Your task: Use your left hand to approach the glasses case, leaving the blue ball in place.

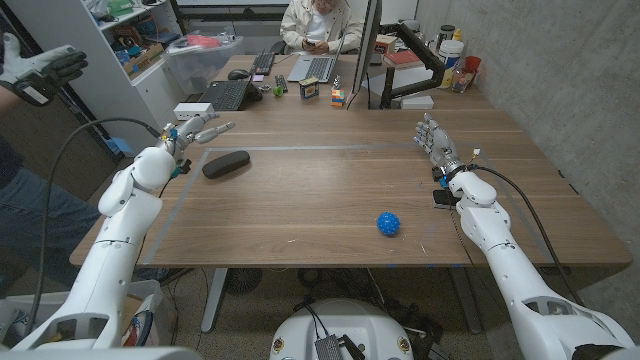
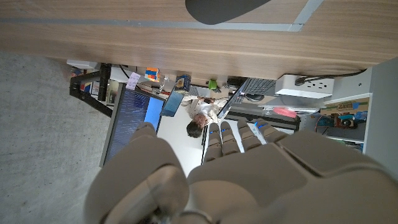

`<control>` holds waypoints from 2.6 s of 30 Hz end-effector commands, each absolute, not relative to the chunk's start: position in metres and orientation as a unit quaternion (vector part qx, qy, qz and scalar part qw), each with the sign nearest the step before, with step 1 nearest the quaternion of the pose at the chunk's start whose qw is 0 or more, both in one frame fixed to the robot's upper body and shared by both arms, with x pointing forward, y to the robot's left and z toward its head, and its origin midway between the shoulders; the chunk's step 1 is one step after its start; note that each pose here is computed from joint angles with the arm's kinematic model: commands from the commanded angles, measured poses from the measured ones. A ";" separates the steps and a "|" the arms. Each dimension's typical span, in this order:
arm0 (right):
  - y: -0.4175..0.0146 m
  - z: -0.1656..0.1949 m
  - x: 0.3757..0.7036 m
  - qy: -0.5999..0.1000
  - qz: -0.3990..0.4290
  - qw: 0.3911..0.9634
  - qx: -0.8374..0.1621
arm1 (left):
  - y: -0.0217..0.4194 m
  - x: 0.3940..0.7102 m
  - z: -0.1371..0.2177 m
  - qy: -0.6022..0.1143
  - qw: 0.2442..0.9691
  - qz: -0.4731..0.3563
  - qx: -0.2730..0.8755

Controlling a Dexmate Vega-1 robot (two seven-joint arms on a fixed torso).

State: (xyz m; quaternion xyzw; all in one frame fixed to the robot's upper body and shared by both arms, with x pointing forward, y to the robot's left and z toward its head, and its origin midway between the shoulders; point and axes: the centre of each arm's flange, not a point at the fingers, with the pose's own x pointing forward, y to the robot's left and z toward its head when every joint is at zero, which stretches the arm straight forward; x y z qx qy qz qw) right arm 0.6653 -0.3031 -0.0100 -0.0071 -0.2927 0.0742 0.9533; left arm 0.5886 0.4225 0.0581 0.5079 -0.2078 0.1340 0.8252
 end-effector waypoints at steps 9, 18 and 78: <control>-0.311 -0.009 0.662 -0.294 0.071 0.953 -0.010 | 0.409 0.586 0.064 -0.200 0.765 0.179 0.586; -0.311 -0.009 0.663 -0.293 0.073 0.953 -0.011 | 0.411 0.588 0.063 -0.193 0.748 0.193 0.605; -0.312 -0.017 0.661 -0.288 0.069 0.955 -0.008 | 0.424 0.649 0.052 -0.118 0.767 0.162 0.609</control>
